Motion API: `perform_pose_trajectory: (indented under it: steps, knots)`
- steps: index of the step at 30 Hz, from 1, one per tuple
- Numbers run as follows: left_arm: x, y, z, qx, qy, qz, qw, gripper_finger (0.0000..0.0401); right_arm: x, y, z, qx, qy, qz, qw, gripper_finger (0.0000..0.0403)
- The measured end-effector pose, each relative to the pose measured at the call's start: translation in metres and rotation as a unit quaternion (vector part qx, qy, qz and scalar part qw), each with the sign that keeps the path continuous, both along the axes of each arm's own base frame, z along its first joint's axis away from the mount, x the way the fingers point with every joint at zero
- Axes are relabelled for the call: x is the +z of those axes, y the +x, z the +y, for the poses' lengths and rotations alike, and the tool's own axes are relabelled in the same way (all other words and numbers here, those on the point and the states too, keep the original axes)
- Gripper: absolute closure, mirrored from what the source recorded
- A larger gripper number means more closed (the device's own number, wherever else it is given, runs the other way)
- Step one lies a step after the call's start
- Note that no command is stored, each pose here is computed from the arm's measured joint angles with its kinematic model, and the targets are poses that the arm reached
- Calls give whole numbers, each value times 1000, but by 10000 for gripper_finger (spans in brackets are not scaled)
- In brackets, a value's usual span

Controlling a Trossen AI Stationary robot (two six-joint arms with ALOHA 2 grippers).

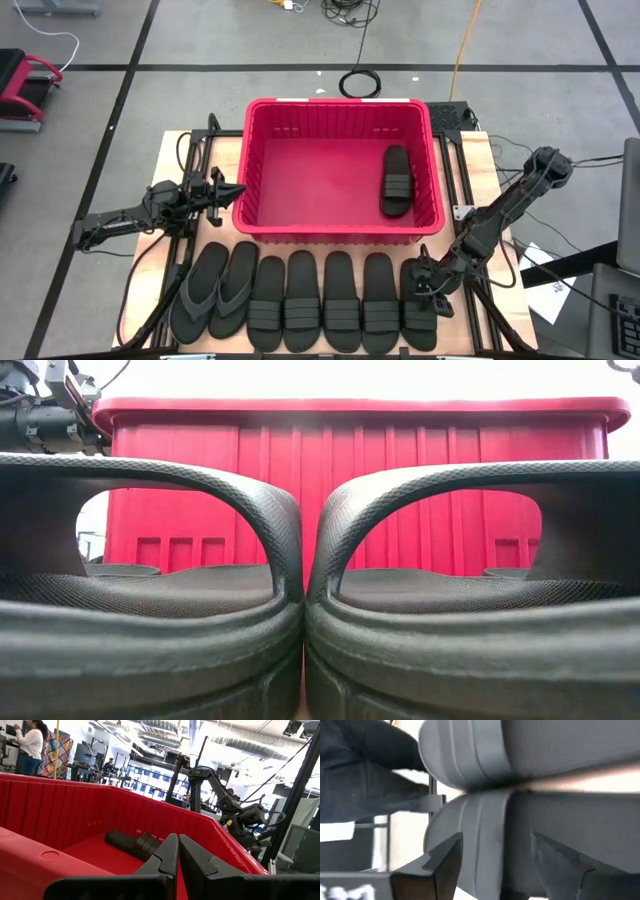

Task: Pick and place slides into bin
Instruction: Put the black slide into the red bin

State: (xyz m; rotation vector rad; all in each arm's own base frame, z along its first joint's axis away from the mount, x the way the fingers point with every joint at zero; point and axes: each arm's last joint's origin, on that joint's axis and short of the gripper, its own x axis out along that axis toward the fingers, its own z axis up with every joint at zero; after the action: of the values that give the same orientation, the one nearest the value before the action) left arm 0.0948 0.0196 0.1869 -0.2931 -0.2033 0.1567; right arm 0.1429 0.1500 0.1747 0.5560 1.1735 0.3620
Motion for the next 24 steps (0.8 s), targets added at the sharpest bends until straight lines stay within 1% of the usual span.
perform_pose_trajectory:
  steps: [4, 7, 9, 12, 15, 21, 24]
  knots:
    - [0, 0, 0, -1, -4, -1, 1000, 377, -14, -3, 0, -9, 27, 16, 999, 179]
    - [0, 0, 0, -1, -5, -1, 1000, 377, -18, -3, 0, -10, 37, 7, 999, 179]
    - [0, 0, 0, -2, -9, -2, 1000, 377, -18, -3, -1, -3, 37, 4, 999, 179]
    - [0, 0, 0, -3, -16, -4, 1000, 377, -18, -5, 0, 28, 39, 8, 999, 180]
    - [0, 0, 0, -3, -16, -4, 1000, 377, -18, -5, 0, 42, 36, 1, 998, 187]
    - [0, 0, 0, -3, -15, -4, 1000, 377, -18, -5, 1, 50, 32, -9, 998, 204]
    - [0, 0, 0, -3, -14, -3, 1000, 377, -19, -4, 2, 53, 32, -13, 998, 219]
